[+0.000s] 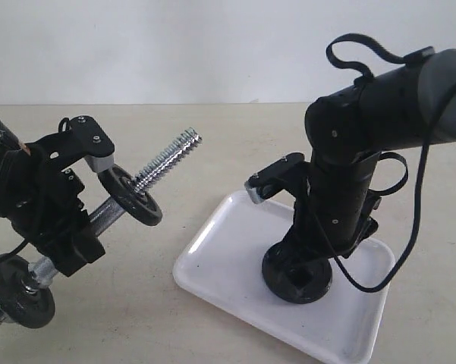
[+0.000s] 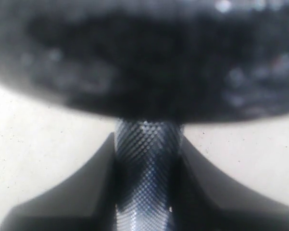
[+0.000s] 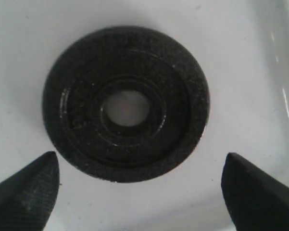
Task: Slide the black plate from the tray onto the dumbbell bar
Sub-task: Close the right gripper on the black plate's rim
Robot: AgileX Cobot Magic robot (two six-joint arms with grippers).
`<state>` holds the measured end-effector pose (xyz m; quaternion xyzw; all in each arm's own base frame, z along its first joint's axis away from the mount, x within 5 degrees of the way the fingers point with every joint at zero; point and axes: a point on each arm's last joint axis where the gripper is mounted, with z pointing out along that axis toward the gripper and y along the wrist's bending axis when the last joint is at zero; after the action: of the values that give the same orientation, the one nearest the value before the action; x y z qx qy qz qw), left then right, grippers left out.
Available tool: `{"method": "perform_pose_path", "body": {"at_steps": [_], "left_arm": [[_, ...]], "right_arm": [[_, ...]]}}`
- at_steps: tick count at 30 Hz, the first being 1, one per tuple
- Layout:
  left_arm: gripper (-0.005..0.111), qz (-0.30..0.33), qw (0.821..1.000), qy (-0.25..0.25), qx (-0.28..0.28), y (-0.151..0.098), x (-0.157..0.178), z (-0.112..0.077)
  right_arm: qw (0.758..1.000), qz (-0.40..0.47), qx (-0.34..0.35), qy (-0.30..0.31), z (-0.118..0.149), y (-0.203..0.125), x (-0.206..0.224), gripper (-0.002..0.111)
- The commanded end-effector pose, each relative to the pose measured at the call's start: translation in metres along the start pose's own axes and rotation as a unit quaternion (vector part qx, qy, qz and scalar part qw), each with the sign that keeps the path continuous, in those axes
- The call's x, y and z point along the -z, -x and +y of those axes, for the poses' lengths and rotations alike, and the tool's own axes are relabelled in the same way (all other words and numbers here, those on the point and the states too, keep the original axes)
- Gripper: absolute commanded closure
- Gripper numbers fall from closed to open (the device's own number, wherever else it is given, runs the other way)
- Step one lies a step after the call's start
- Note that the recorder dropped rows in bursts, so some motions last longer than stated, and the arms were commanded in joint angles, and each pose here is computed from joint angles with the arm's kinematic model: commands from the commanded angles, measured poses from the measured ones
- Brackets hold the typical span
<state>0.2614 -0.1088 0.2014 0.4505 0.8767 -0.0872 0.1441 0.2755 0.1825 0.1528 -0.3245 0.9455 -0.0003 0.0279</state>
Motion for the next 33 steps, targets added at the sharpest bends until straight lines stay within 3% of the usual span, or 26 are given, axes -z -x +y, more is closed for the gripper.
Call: {"method": "perform_pose_path", "body": {"at_steps": [1,18,33], "left_arm": [[0.102,-0.064,0.998,0.023,0.011,0.014,0.022,0.000],[0.102,-0.067,0.997,0.021,0.015,0.014,0.022,-0.001],[0.102,-0.071,0.997,0.017,0.020,0.015,0.022,-0.001]], "right_arm": [[1.000,0.011,0.000,-0.012,-0.001,0.002,-0.005,0.027],[0.997,-0.055,-0.043,0.014,0.003,0.014,-0.005,0.027],[0.997,-0.024,-0.063,0.024,0.005,0.013,-0.025,0.027]]}}
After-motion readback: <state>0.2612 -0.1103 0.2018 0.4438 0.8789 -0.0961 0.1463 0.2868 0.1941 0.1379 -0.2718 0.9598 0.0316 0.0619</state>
